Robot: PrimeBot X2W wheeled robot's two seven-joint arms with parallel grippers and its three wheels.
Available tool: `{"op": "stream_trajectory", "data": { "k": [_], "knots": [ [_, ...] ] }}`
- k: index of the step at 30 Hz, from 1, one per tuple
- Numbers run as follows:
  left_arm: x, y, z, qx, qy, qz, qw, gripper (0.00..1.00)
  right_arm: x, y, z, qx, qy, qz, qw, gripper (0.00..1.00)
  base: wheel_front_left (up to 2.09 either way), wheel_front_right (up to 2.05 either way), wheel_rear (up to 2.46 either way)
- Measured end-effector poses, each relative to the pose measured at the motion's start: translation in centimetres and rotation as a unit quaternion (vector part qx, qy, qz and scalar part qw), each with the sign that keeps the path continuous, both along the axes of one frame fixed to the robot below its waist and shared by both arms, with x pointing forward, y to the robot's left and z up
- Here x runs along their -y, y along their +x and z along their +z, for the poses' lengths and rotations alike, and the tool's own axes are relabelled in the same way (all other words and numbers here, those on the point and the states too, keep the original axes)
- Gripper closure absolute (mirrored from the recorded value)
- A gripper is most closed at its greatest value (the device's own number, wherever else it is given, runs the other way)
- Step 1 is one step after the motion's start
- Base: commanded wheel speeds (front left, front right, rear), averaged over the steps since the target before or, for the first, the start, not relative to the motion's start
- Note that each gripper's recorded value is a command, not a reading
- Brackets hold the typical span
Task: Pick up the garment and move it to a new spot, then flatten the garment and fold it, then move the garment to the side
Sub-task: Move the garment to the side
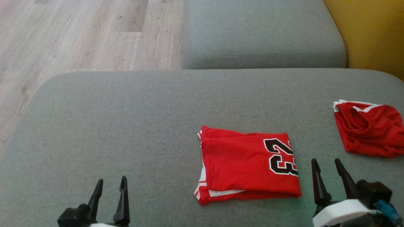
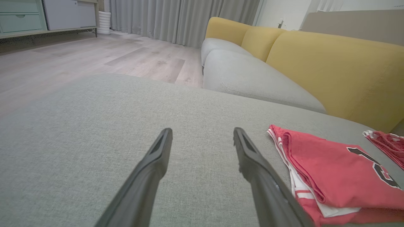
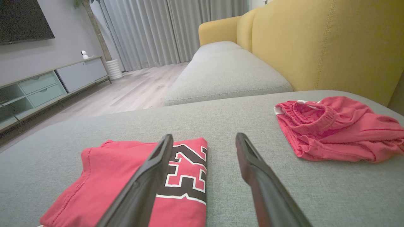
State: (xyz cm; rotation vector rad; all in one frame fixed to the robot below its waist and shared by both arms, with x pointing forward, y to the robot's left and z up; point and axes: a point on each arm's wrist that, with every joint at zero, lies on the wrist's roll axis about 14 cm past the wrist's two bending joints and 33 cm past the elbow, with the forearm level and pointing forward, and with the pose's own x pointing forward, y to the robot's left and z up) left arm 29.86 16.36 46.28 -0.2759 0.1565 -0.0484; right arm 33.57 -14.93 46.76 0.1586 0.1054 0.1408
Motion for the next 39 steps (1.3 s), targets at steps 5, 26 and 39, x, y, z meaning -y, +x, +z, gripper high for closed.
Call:
{"op": "stream_trajectory", "data": {
  "k": [5, 26, 39],
  "knots": [
    [-0.6, -0.1, -0.3, -0.004, 0.008, 0.008, 1.0, 0.0, 0.2, 1.3, -0.6, -0.026, -0.016, 0.001, 1.0, 0.0, 0.0, 0.0, 0.0],
    [-4.6, -0.7, -2.1, -0.049, 0.012, 0.087, 0.995, 0.0, -4.2, 5.8, -10.7, -0.247, -0.04, 0.07, 0.966, 0.5, 0.0, 0.0, 0.0],
    [-0.4, 2.9, -2.1, -0.042, 0.014, 0.01, 0.999, 0.0, -0.2, 8.5, -6.5, -0.178, -0.043, 0.012, 0.983, 1.0, 0.0, 0.0, 0.0]
  ]
}}
